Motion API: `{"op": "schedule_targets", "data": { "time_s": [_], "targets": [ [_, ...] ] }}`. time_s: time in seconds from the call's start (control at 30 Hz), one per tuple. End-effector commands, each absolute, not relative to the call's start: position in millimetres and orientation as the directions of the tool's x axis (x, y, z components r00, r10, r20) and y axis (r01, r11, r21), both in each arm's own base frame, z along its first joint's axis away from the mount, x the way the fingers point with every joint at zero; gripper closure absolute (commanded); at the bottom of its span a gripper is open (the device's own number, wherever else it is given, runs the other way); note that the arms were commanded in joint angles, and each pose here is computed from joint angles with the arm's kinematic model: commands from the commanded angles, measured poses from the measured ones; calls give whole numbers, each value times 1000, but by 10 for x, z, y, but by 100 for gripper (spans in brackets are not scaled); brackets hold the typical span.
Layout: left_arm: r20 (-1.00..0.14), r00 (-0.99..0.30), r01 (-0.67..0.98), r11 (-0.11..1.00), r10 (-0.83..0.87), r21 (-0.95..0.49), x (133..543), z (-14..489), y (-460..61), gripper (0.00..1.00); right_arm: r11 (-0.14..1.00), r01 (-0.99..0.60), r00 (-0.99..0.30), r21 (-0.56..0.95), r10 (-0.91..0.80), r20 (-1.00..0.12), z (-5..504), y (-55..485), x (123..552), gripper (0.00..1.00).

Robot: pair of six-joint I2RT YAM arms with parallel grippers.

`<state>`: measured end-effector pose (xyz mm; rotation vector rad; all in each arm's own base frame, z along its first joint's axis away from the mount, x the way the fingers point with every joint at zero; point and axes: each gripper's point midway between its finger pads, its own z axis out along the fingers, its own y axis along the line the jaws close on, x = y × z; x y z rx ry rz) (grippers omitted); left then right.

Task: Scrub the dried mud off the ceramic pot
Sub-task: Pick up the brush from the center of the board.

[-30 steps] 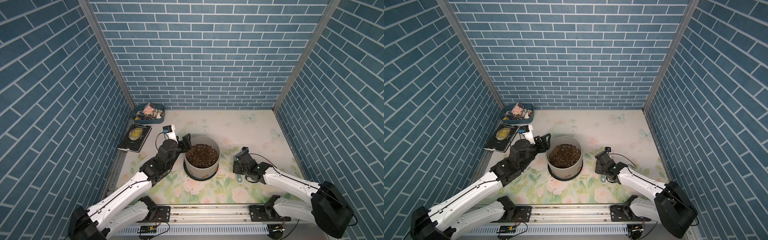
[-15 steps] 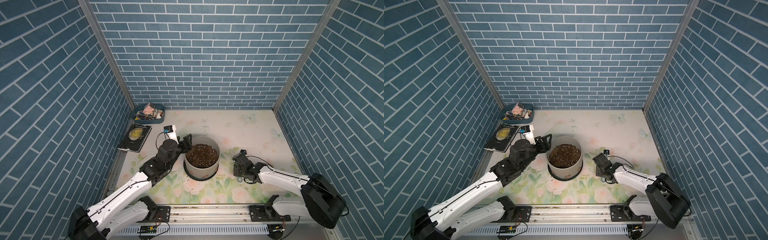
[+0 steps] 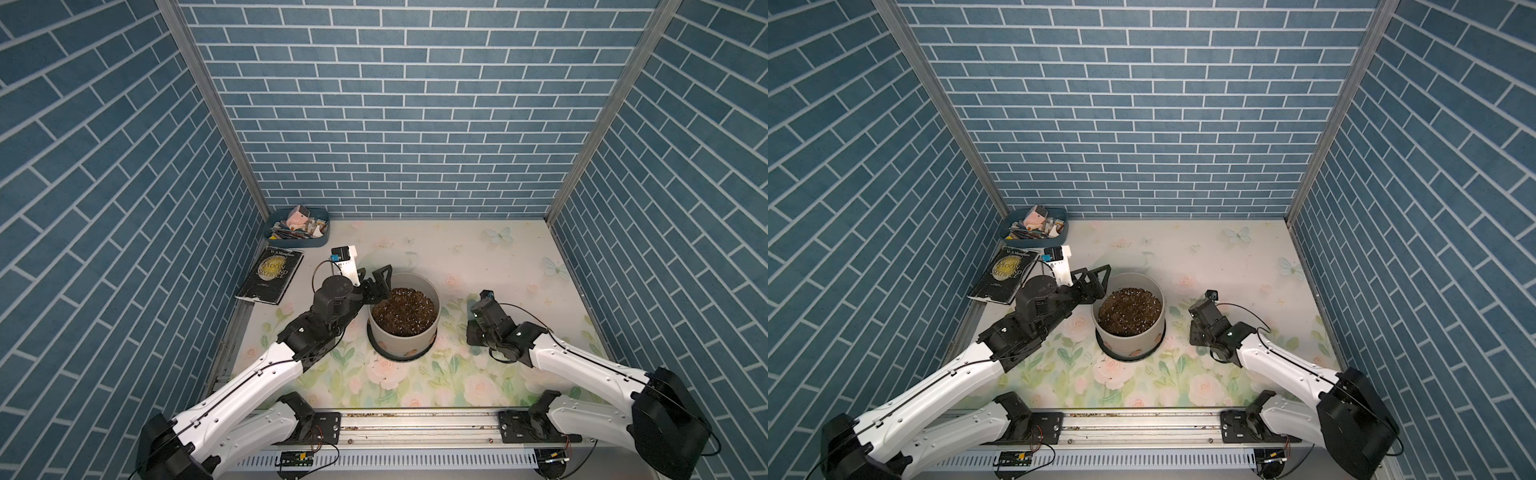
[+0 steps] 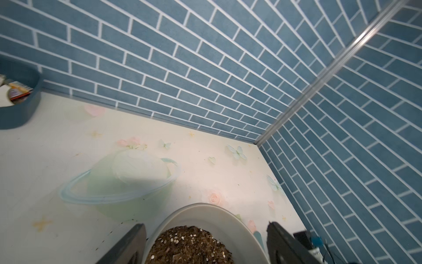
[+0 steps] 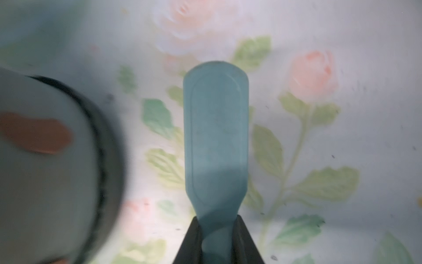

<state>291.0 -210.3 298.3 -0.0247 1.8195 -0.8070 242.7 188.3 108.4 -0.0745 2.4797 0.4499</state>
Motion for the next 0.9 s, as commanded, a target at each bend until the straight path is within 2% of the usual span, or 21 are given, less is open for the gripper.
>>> {"op": "schedule_targets", "data": {
  "time_s": [0.0, 0.07, 0.2, 0.3, 0.47, 0.53, 0.67, 0.87],
  "targets": [
    [-840, -391, 572, 616, -376, -542, 2694, 3395, -2415, 5, 764, -453, -672, 460, 47, -739, 2199, 2436, 2531, 100],
    [-838, -395, 640, 541, -377, -545, 2586, 3507, -2517, 0, 651, -569, -621, 502, 60, -781, 2696, 2631, 2488, 100],
    [-828, -378, 732, 413, -415, -541, 2417, 3693, -2602, 0, 450, -715, -568, 535, 74, -820, 3341, 2884, 2372, 100],
    [-813, -352, 750, 380, -465, -542, 2416, 3802, -2530, 0, 331, -768, -556, 548, 78, -827, 3602, 2994, 2245, 100],
    [-786, -345, 835, 215, -513, -507, 2269, 4035, -2521, 0, 136, -810, -565, 570, 77, -822, 3846, 3104, 1995, 100],
    [-781, -350, 859, 156, -517, -488, 2212, 4102, -2549, 0, 95, -815, -566, 571, 74, -821, 3890, 3117, 1938, 100],
    [-769, -344, 858, 152, -540, -490, 2275, 4098, -2530, 0, 42, -816, -574, 577, 64, -817, 3929, 3141, 1865, 100],
    [-758, -378, 884, 38, -531, -467, 2203, 4188, -2632, 0, 22, -795, -606, 606, 30, -795, 3794, 3225, 1840, 100]
  ]
}}
